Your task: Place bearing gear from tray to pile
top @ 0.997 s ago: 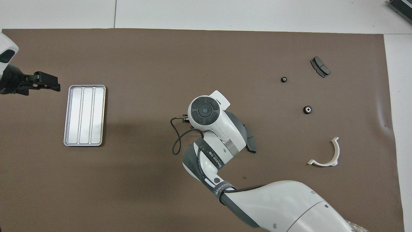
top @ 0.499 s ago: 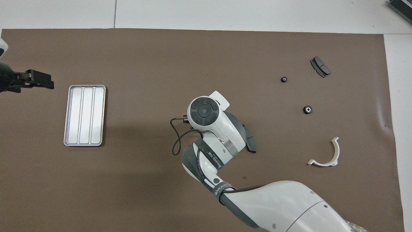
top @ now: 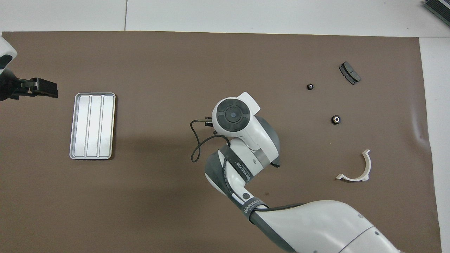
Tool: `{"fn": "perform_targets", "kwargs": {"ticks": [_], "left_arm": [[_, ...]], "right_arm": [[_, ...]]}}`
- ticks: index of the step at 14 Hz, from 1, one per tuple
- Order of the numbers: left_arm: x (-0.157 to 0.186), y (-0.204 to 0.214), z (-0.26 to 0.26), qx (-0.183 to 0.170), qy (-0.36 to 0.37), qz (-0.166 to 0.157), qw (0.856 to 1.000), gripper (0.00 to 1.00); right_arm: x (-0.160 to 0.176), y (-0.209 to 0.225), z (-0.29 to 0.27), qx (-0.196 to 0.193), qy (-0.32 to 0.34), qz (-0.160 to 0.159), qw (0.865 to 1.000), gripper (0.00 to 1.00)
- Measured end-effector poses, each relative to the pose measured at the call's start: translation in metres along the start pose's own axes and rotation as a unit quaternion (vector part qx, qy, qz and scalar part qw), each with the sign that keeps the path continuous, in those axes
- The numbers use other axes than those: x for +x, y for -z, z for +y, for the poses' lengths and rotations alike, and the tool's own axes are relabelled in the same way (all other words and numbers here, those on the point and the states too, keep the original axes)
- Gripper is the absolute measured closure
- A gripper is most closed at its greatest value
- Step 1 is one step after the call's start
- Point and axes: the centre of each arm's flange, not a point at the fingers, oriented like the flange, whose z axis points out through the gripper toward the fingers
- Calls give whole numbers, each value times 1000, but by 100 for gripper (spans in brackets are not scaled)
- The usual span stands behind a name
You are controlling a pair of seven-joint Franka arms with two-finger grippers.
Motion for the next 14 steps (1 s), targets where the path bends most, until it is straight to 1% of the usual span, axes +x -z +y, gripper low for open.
{"fn": "perform_targets", "kwargs": {"ticks": [2,4,6,8,10,12,14], "left_arm": [[-3,1,5,0,-4,-9,1000,0],[-7,7,8,0,-7,-13,1000,0],[-9,10,9,0,-8,-11,1000,0],[-9,11,14,0,-11,-10,1000,0],[-9,11,26,-3,-22,-10,1000,0],[-10,12,44,-8,-36,-9,999,0],[-12,12,57,-9,-48,-13,999,0]], "right_arm": [[17,18,47,-7,-5,1,1000,66],[22,25,94,-16,-7,-5,1000,66],[23,24,140,-26,5,-16,1000,66],[25,15,186,-33,22,-27,999,66],[22,-2,224,-32,37,-25,998,66],[15,-20,251,-32,49,-29,998,66],[10,-31,264,-31,50,-27,998,65]]}}
